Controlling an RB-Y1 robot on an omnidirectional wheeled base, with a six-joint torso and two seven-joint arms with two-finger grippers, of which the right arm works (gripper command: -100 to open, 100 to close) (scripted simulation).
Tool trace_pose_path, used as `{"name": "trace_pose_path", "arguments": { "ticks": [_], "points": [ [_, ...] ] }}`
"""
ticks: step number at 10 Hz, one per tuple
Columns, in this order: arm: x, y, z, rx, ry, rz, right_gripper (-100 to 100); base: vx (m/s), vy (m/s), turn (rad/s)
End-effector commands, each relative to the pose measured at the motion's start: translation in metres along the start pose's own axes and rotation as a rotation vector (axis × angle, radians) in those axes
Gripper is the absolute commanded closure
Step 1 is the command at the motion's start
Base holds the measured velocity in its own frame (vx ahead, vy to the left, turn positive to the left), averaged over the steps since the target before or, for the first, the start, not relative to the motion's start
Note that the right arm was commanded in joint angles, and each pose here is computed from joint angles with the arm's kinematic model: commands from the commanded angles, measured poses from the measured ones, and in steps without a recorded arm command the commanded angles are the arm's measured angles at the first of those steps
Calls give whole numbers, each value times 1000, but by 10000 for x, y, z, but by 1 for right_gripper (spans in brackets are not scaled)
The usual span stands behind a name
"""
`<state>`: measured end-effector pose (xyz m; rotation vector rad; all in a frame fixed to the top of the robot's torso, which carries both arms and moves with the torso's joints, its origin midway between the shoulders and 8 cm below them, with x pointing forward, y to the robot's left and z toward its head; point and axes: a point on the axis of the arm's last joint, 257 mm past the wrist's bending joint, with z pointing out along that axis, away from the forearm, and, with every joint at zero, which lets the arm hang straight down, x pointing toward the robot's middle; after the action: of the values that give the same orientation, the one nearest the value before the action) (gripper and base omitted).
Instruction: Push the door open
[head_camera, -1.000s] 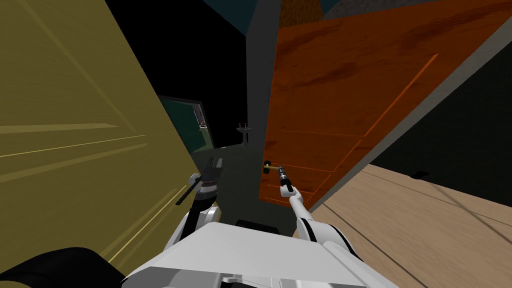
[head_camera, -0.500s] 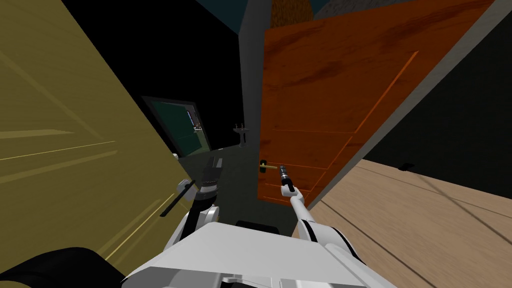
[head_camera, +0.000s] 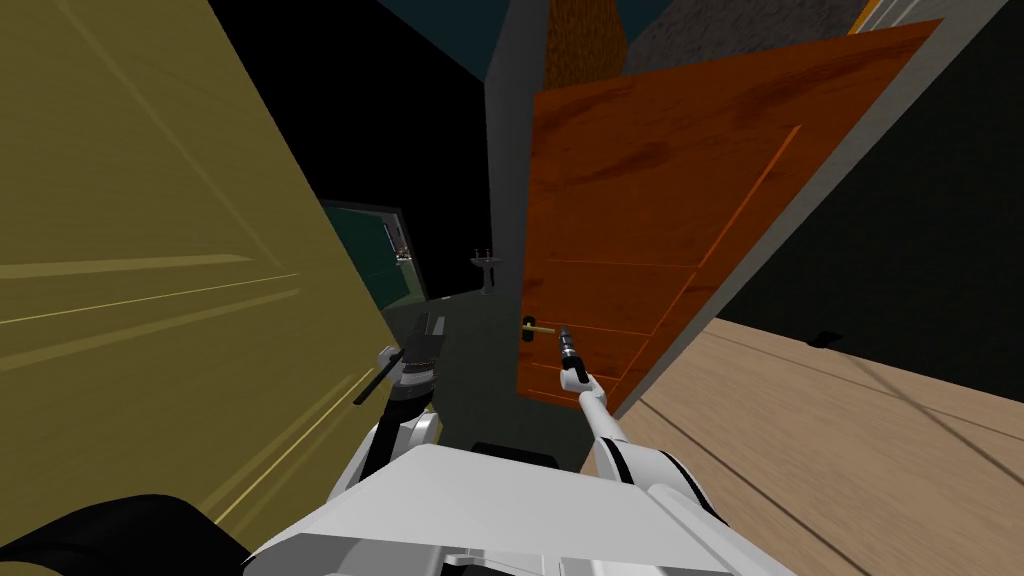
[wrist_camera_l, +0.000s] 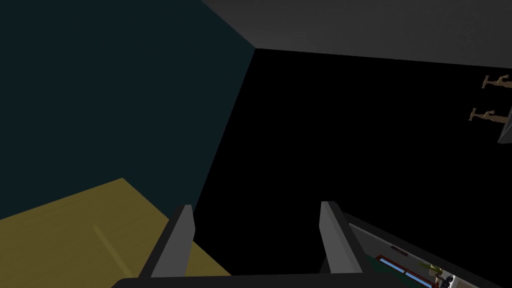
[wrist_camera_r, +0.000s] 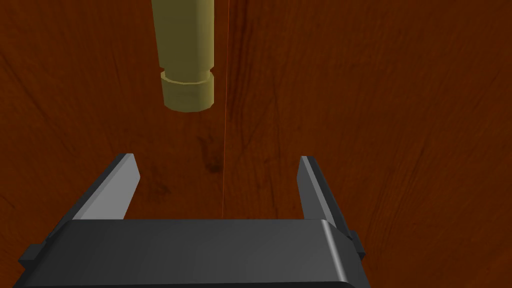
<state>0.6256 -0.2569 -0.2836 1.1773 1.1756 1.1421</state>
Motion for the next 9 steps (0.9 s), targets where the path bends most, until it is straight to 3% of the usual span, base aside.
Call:
{"name": "trace_pose_path", "arguments": {
  "ticks": [1, 9],
  "points": [
    [1, 11, 5, -3, -12, -3, -100, -88, 16, 63],
    [123, 9, 1, -2, -71, 12, -100, -95, 19, 62]
  ]
}}
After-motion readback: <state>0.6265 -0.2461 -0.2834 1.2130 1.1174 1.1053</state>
